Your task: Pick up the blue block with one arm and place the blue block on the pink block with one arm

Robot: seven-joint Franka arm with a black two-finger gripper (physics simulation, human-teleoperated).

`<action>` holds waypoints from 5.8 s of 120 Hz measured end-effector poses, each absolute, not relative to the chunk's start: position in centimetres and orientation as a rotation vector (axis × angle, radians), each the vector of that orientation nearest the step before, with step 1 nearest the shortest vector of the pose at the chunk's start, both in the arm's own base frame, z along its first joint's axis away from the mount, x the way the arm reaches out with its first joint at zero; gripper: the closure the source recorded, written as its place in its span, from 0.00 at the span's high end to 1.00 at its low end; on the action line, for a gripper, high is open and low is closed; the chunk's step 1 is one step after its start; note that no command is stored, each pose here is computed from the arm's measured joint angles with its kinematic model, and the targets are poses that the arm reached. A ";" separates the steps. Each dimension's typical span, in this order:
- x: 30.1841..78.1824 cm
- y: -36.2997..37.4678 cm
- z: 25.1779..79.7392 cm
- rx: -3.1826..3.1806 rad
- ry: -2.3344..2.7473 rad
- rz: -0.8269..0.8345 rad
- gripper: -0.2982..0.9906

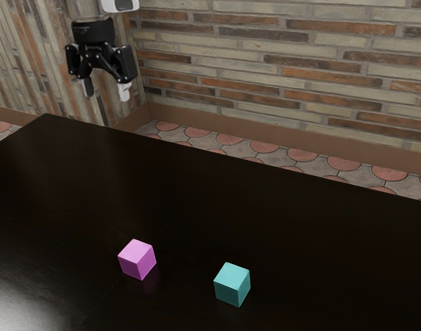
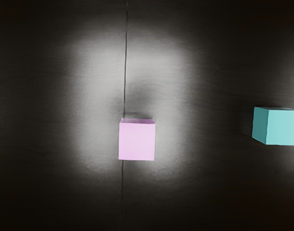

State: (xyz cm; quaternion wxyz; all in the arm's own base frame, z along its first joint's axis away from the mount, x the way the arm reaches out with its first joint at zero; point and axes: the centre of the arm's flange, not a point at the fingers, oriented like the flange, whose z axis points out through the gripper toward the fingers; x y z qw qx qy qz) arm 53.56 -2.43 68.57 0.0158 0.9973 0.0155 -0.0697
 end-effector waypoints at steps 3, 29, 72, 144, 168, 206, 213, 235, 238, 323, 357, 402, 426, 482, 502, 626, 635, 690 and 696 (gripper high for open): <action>53.7 -2.4 68.7 3.103 0.052 -0.200 0.77; 53.0 -2.9 73.1 3.126 0.064 0.007 0.77; 53.9 -15.1 71.3 3.168 -0.261 0.000 0.77; 55.5 -23.2 50.4 3.138 -0.428 -0.051 0.77; 53.0 -25.7 46.7 3.092 -0.471 -0.014 0.77; 49.6 -26.7 40.8 3.059 -0.497 0.048 0.77; 49.2 -26.8 39.9 3.046 -0.493 0.058 0.77; 47.8 -27.0 36.8 3.021 -0.504 0.083 0.77; 47.7 -27.0 36.4 3.017 -0.505 0.087 0.77; 49.3 -25.9 30.0 2.956 -0.438 0.109 0.77; 50.2 -25.5 28.0 2.946 -0.404 0.069 0.77; 50.5 -25.0 26.2 2.947 -0.384 0.026 0.77; 50.5 -24.9 25.8 2.945 -0.375 0.023 0.74; 50.6 -25.2 28.2 2.949 -0.390 0.096 0.54; 49.1 -24.6 32.1 2.986 -0.412 0.191 0.52; 44.7 -5.5 37.4 3.150 -0.101 0.186 0.51; 44.7 -4.7 37.3 3.148 -0.100 0.175 0.51; 45.0 -2.6 36.3 3.145 -0.146 0.124 0.51; 45.2 -2.6 36.4 3.144 -0.153 0.125 0.51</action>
